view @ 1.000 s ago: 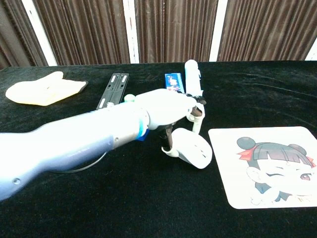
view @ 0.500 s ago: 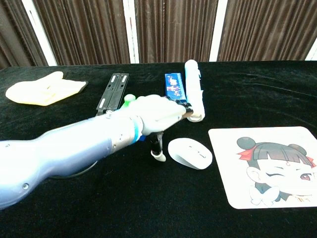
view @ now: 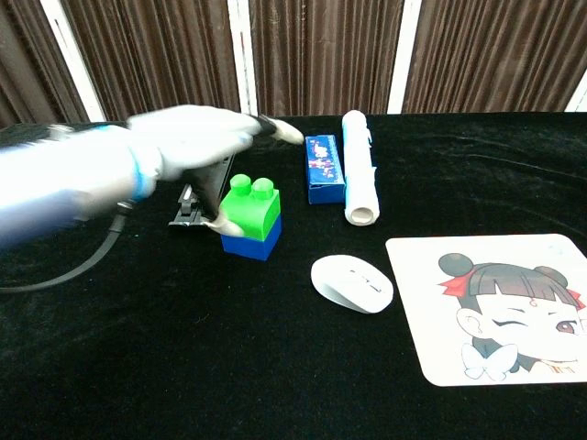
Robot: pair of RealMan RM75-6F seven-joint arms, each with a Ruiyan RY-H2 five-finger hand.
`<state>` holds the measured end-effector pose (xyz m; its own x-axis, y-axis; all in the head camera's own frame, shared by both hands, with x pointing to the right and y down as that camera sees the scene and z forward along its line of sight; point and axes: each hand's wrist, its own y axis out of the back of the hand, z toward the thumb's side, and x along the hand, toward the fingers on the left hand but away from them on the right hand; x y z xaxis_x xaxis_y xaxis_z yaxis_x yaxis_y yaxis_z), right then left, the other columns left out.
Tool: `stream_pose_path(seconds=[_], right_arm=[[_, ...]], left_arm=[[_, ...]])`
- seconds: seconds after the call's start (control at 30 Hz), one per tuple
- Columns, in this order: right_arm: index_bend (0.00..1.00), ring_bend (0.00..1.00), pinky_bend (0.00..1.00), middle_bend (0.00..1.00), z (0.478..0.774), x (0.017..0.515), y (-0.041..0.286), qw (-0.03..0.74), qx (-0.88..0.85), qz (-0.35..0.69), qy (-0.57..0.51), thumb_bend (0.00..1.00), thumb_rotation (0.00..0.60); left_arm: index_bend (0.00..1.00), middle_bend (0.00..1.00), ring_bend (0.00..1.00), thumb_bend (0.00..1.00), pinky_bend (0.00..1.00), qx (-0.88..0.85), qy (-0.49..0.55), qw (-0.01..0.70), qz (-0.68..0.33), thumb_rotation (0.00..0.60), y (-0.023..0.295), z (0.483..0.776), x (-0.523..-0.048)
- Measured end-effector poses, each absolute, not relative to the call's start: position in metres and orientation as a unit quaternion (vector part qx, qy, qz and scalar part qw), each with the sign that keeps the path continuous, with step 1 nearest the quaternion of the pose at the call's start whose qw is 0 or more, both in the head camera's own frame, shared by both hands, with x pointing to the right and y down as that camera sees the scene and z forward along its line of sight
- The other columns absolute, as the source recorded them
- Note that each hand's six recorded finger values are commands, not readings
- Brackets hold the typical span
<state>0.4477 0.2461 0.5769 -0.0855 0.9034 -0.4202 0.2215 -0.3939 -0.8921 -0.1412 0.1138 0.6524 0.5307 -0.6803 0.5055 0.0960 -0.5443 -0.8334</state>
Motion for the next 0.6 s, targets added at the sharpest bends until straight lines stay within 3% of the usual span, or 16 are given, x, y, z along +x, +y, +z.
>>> stream_pose_path(seconds=[0.3, 0.6], right_arm=[[0.03, 0.00, 0.00, 0.00, 0.585, 0.439, 0.250, 0.297, -0.614, 0.577, -0.449, 0.17, 0.600], [0.03, 0.00, 0.00, 0.00, 0.592, 0.437, 0.252, 0.294, -0.616, 0.583, -0.440, 0.15, 0.600]], left_arm=[[0.00, 0.00, 0.00, 0.11, 0.00, -0.739, 0.239, 0.432, -0.458, 0.600, 0.129, 0.612, -0.254], [0.00, 0.00, 0.00, 0.11, 0.00, -0.734, 0.288, 0.385, -0.480, 0.600, 0.184, 0.578, -0.355]])
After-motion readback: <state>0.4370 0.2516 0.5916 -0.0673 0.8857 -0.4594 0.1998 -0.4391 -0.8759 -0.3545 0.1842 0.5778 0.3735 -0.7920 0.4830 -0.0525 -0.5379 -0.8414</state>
